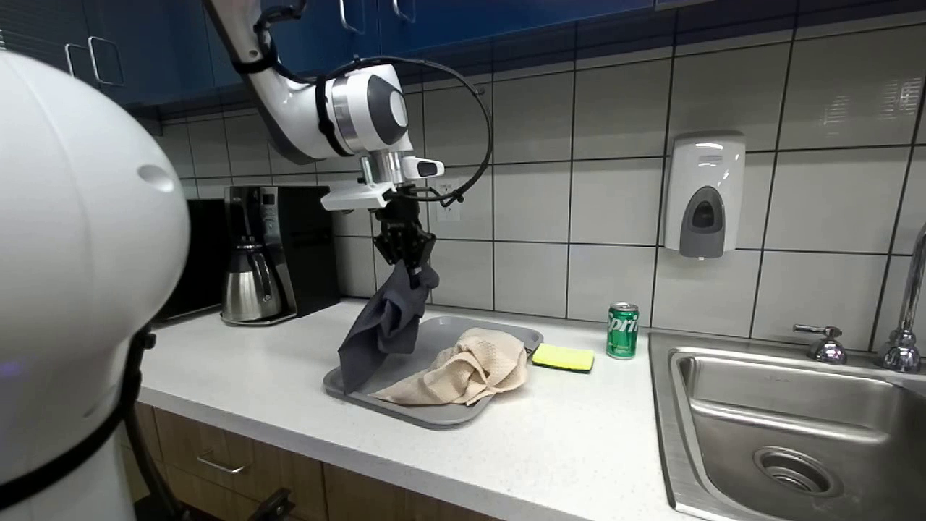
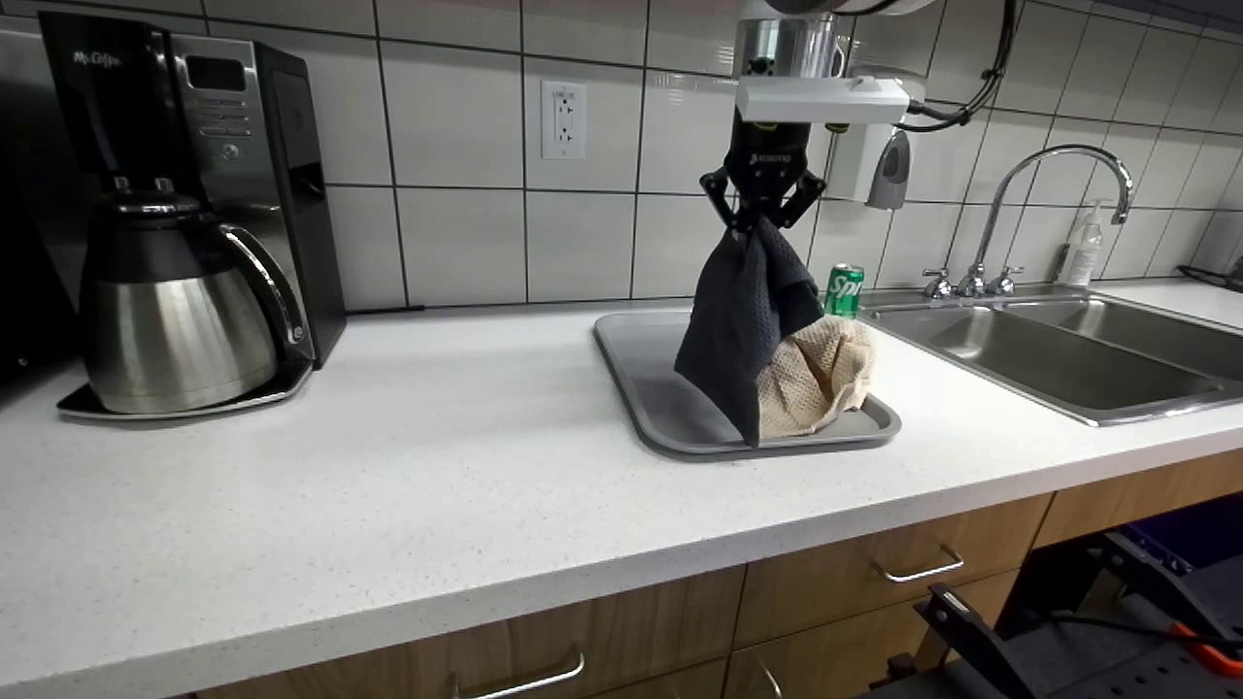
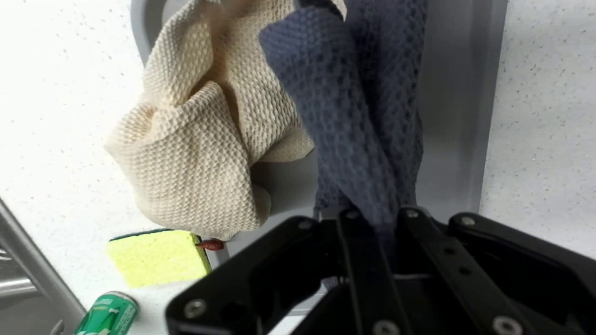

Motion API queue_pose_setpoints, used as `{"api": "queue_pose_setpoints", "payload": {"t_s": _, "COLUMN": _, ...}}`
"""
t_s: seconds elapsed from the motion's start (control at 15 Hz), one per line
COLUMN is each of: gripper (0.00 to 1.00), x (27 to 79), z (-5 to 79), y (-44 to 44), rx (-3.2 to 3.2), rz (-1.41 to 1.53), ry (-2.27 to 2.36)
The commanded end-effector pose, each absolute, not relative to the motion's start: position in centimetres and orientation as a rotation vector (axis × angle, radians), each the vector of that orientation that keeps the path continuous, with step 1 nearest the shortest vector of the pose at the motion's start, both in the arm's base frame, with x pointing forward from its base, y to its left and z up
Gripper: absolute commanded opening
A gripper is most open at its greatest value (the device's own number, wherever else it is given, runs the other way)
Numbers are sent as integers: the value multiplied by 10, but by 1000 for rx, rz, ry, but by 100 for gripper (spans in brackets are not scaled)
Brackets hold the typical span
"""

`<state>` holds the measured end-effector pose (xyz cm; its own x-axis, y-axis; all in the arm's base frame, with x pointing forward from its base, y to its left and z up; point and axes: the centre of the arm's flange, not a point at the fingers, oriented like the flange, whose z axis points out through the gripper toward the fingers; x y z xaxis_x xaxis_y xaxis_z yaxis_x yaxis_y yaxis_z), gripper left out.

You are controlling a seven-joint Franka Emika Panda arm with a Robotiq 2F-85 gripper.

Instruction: Put the towels on the grey tray

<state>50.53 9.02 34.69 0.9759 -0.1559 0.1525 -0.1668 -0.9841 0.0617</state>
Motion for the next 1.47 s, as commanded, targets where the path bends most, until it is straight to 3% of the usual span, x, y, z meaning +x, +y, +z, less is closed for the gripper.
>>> {"api": "queue_pose_setpoints", "payload": {"t_s": 0.0, "gripper": 2, "x": 521, "z": 338, "y": 91, "rx": 3048, "rz": 276, "ry": -330}}
{"api": "queue_pose_setpoints", "payload": {"t_s": 0.6, "gripper": 2, "x": 545, "z": 313, "y": 102, "rx": 3058, "rz": 270, "ry": -344}}
{"api": "queue_pose_setpoints", "payload": {"t_s": 1.4, "gripper": 2, "x": 536, "z": 257, "y": 124, "rx": 3034, "rz": 111, "ry": -328}}
